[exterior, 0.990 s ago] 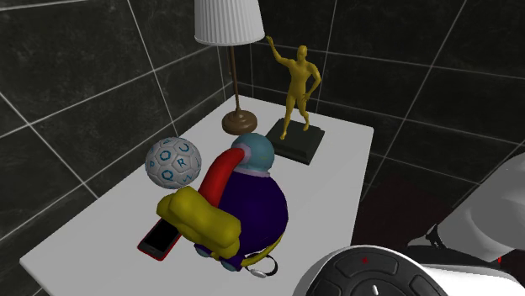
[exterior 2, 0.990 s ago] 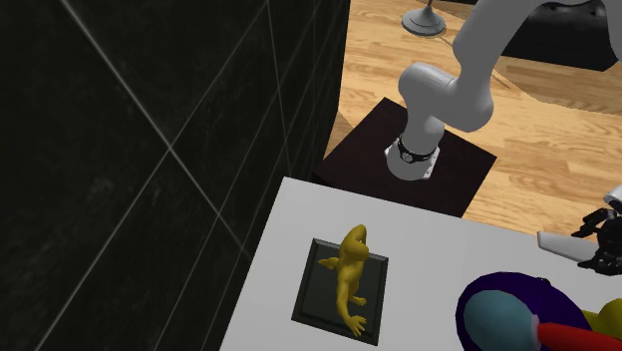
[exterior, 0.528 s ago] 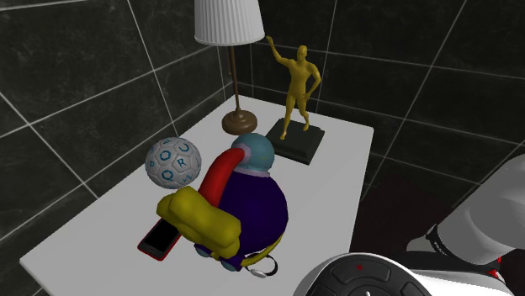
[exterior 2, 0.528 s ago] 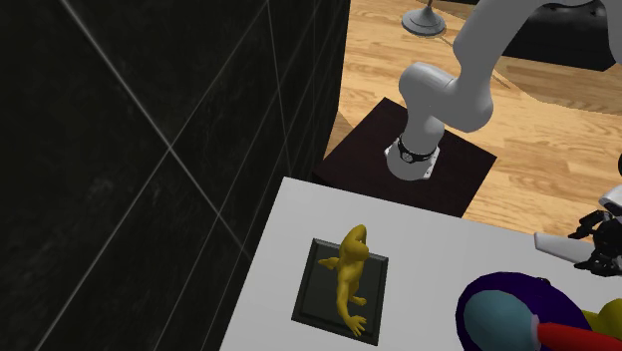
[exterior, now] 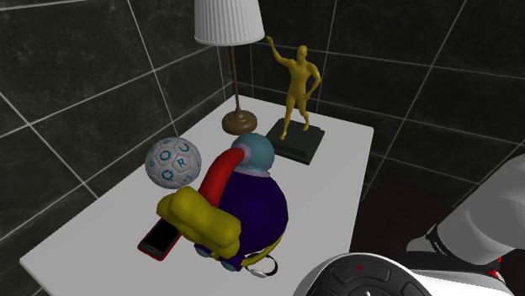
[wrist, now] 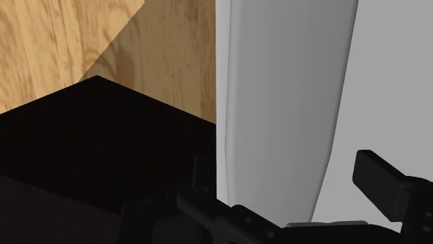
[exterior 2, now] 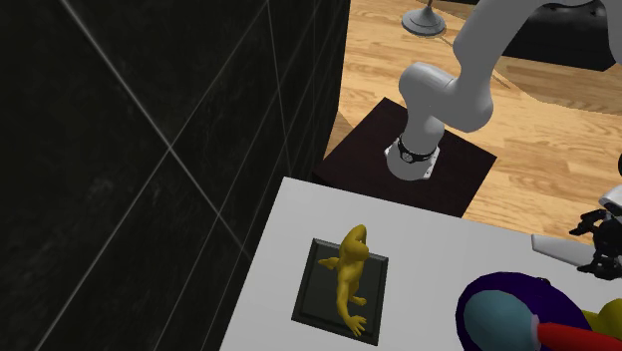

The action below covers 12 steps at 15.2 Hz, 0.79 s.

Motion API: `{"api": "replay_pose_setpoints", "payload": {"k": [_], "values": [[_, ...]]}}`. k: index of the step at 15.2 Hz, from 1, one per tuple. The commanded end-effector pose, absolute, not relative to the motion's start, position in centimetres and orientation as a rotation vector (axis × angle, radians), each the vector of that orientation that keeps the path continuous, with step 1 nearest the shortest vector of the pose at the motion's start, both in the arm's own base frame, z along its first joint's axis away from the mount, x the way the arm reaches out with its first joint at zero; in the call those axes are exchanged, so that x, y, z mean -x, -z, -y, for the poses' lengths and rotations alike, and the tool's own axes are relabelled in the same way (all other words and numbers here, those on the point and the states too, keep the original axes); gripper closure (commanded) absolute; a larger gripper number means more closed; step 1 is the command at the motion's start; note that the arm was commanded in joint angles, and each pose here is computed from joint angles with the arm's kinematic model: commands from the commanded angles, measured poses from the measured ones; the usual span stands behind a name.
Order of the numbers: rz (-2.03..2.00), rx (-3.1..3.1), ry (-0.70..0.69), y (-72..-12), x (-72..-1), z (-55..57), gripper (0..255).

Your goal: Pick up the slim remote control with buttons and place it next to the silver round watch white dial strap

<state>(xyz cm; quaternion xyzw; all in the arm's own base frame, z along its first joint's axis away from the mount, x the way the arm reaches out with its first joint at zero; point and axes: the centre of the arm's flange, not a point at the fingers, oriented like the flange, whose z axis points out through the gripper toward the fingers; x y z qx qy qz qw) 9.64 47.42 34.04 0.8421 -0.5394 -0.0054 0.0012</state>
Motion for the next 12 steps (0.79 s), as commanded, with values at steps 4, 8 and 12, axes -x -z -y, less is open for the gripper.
{"api": "replay_pose_setpoints", "payload": {"k": [4, 8, 12], "values": [[1.693, -2.643, 0.017, -39.0, -9.7, -47.4, 0], [1.693, -2.643, 0.017, -39.0, -9.7, -47.4, 0], [1.693, -2.643, 0.017, -39.0, -9.7, -47.4, 0]]}}
